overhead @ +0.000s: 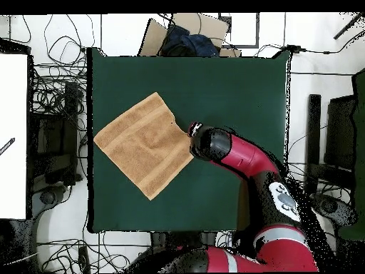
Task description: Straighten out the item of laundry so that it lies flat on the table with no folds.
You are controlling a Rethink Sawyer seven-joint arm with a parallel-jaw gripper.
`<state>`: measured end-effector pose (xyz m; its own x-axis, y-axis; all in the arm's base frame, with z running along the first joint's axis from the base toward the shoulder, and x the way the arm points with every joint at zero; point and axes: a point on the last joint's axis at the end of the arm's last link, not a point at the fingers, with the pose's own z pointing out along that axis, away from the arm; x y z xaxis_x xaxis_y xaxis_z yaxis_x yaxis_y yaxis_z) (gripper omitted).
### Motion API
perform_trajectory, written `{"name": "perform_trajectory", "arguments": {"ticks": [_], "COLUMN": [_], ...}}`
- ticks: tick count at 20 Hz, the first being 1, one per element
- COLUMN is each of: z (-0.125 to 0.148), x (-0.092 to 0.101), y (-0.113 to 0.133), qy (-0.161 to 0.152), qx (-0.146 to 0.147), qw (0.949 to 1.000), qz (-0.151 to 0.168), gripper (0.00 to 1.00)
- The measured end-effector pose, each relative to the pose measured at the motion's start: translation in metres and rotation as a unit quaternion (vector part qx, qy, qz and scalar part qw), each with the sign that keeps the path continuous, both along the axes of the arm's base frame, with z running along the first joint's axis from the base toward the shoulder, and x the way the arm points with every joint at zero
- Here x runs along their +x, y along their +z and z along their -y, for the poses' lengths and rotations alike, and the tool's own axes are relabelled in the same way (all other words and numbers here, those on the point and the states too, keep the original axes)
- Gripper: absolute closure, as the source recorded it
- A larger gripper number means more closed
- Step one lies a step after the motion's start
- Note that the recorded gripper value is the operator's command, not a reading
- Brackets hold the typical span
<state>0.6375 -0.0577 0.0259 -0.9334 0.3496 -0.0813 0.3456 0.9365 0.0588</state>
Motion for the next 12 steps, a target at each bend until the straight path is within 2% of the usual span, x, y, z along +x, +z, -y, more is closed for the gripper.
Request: {"name": "perform_trajectory", "arguments": {"ticks": [12], "z": [-0.014], "x": [0.003], "y": [0.007], "qy": [0.015], "qx": [-0.011], "qw": [0.9998], "qz": [0.004], "gripper": [0.0]}}
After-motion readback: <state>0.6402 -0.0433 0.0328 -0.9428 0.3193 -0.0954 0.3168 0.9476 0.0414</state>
